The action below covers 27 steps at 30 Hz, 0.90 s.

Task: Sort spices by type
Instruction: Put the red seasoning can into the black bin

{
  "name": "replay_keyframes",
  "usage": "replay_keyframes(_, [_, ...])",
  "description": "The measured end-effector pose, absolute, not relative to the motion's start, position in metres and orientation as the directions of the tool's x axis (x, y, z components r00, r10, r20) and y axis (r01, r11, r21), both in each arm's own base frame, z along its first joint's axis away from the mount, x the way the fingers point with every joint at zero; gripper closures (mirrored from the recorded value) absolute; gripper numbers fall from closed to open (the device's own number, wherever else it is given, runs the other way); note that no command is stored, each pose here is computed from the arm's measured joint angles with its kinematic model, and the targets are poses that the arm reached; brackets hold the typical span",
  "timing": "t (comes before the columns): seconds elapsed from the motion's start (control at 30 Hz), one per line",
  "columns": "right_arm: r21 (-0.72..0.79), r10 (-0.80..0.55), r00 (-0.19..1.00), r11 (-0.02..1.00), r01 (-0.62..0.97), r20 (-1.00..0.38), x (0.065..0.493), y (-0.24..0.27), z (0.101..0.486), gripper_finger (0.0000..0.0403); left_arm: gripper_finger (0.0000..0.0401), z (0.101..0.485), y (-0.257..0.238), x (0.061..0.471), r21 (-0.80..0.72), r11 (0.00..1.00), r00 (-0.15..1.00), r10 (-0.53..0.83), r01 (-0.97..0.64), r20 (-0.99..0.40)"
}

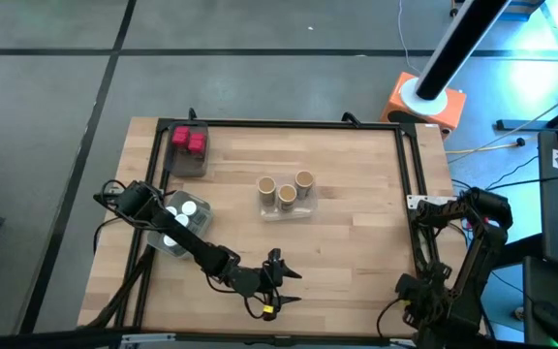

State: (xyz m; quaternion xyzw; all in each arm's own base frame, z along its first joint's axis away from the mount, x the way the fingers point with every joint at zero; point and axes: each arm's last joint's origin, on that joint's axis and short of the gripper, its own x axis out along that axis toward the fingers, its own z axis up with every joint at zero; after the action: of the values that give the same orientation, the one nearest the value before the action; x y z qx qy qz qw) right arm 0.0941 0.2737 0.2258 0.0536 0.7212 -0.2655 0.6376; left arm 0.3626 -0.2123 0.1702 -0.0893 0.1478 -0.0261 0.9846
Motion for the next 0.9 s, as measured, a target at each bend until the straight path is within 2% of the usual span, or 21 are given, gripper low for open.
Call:
replay_keyframes(0.43, [-0.324,-0.29,-0.144,0.844,0.427,-0.946,0.0945,0.2723,0.2255,0.0072,0.0135,0.1704,-0.2067,0.3659,-0.207,0.978,0.957,-0.063,0.003,-0.284])
replay_keyframes(0.8, [-0.315,-0.355,0.014,0.846,0.43,-0.935,0.0992,0.2697,0.2259,0.0072,0.0135,0.1706,-0.2054,0.3667,-0.215,0.977,0.957,-0.06,-0.003,-0.283])
replay_keyframes(0.9, [-0.311,-0.386,0.099,0.849,0.428,-0.917,0.1016,0.2683,0.2266,0.0072,0.0135,0.1706,-0.2054,0.3667,-0.214,0.977,0.957,-0.06,-0.002,-0.282])
